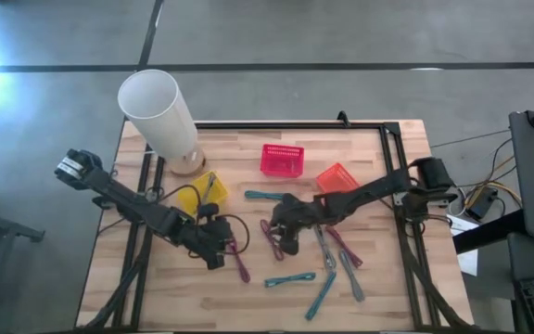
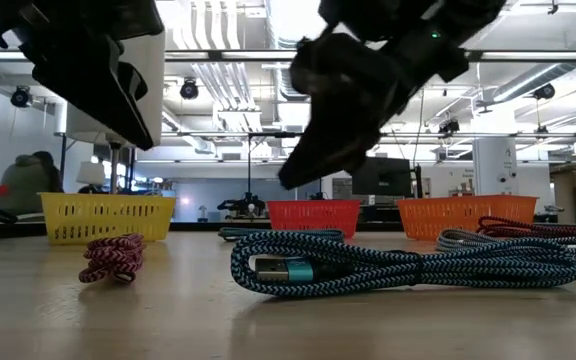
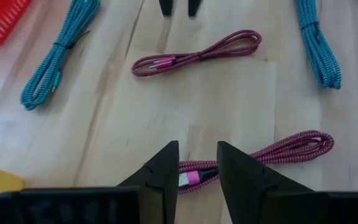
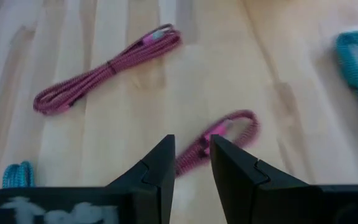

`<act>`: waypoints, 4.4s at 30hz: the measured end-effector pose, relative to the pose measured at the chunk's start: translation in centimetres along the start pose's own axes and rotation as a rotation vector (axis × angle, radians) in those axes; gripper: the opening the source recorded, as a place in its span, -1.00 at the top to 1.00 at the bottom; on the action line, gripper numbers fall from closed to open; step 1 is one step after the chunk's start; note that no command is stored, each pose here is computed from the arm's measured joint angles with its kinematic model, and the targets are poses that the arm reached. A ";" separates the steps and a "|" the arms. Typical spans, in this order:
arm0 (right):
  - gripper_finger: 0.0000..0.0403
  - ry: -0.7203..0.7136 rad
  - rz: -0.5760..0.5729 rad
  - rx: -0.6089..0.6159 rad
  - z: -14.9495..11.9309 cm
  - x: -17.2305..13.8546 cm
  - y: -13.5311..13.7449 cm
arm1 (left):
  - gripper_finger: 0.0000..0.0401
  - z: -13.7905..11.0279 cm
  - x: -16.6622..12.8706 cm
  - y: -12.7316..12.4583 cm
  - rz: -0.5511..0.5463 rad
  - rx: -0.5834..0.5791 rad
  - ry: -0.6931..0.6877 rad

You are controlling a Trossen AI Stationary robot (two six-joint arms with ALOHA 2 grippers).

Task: Pick & Place USB Port
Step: Put the middle pink charger cable into the red bin

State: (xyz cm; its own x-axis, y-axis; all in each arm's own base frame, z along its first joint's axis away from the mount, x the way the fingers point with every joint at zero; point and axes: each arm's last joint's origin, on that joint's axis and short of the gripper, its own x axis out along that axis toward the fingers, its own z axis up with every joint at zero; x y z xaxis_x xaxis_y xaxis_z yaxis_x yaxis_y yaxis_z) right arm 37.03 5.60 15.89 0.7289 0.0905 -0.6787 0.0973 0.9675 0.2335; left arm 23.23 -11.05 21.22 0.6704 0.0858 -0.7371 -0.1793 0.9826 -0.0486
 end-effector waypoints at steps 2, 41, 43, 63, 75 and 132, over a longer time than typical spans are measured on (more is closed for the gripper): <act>0.53 0.012 -0.001 -0.005 0.3 0.8 0.4 | 0.46 -0.4 0.2 0.1 0.002 0.002 0.004; 0.70 0.190 -0.291 0.156 -0.5 5.8 1.0 | 0.46 -2.2 1.4 -0.5 -0.179 0.126 -0.073; 0.78 0.197 -0.288 0.148 -0.5 5.7 1.1 | 0.46 -2.2 1.4 -0.5 -0.179 0.125 -0.073; 0.96 0.120 -0.345 -0.247 6.6 -4.3 0.9 | 0.46 -2.2 1.5 -0.3 -0.131 0.121 -0.094; 0.96 0.097 -0.487 -0.451 10.0 -9.2 -6.1 | 0.46 -2.4 1.6 -0.3 -0.129 0.116 -0.091; 0.96 0.430 -0.385 -0.716 6.4 -1.6 -18.0 | 0.46 -2.2 1.6 -0.3 -0.135 0.107 -0.106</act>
State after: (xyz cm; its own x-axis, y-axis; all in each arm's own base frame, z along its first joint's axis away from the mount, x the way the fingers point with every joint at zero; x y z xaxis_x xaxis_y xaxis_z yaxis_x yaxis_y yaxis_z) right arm 38.39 -13.43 17.22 0.4047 -0.3267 -0.8541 -0.2665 0.8513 -0.4519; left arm 22.74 -11.54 18.54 0.7559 -0.0365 -0.6537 -0.0087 0.9978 -0.0658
